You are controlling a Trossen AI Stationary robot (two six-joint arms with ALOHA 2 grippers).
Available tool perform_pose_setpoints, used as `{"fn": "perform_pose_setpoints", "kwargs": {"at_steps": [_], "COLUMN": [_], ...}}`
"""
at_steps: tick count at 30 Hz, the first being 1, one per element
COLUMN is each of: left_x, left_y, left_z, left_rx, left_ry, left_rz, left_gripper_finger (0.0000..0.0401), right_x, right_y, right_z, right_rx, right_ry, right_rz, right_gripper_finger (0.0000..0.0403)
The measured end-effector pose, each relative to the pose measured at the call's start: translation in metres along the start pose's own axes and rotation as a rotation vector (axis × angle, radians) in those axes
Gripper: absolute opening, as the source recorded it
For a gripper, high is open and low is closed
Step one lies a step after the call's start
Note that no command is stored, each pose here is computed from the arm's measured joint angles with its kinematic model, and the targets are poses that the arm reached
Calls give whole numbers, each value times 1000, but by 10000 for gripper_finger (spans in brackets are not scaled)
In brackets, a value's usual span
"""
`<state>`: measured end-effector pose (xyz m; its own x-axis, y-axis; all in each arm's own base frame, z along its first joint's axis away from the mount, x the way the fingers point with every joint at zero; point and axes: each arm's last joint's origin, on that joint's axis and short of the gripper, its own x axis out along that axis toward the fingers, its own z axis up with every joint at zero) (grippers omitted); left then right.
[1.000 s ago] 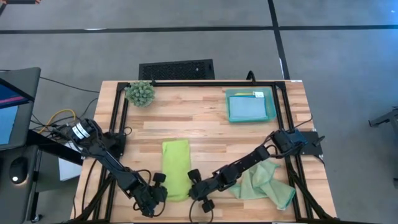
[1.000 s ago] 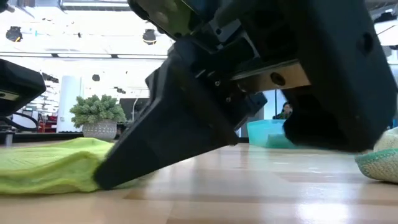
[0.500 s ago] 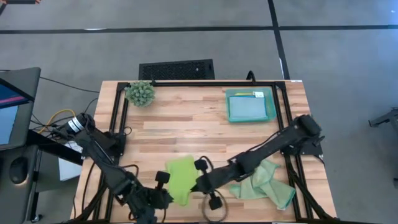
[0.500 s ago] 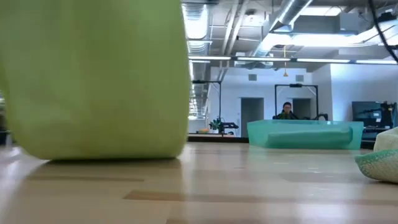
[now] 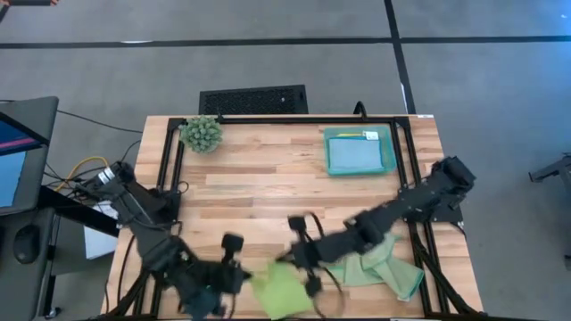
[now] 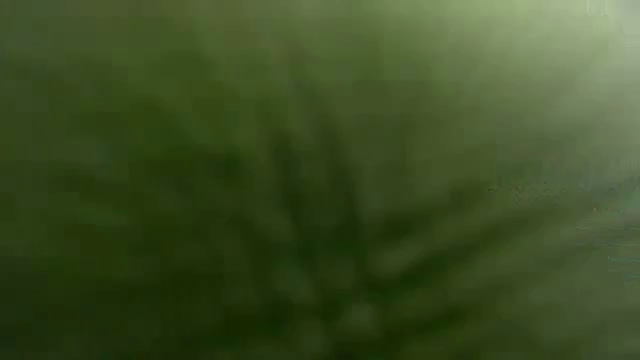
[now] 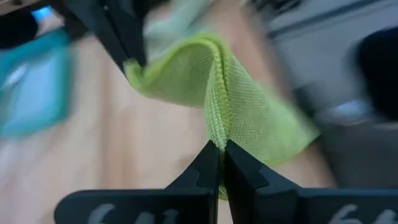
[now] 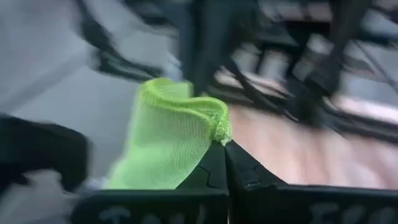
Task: Fold microfiber towels
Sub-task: Fold the green microfiber cloth
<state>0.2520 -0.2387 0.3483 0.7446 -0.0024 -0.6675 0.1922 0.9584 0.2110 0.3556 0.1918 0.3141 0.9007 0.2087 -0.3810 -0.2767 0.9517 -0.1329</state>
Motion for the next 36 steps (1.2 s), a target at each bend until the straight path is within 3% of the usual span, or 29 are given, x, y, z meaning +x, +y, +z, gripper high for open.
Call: {"fn": "perform_pose_setpoints", "kwargs": {"at_steps": [6, 10, 15, 19, 24, 27, 31, 36], "left_x": [40, 64, 98, 106, 106, 107, 114, 128], "left_y": [49, 80, 110, 116, 108, 100, 87, 73], "left_z": [-58, -97, -136, -141, -127, -122, -119, -126], "left_rx": [-7, -50, -178, -228, -240, -276, -319, -316], "left_ry": [364, 448, 476, 483, 443, 421, 396, 447], "left_rz": [334, 418, 339, 270, 81, -52, -153, -184], "left_gripper_finger": [0, 0, 0, 0, 0, 0, 0, 0], "right_x": [23, 26, 25, 25, 33, 41, 49, 56], "right_y": [-76, -111, -132, -127, -98, -80, -59, -45], "right_z": [-58, -99, -135, -142, -152, -149, -166, -172], "right_rx": [14, 8, 39, 61, 90, 111, 164, 219], "right_ry": [166, 237, 170, 137, 205, 164, 228, 230], "right_rz": [-180, -231, -168, -68, 13, 51, 89, 107], "right_gripper_finger": [0, 0, 0, 0, 0, 0, 0, 0]}}
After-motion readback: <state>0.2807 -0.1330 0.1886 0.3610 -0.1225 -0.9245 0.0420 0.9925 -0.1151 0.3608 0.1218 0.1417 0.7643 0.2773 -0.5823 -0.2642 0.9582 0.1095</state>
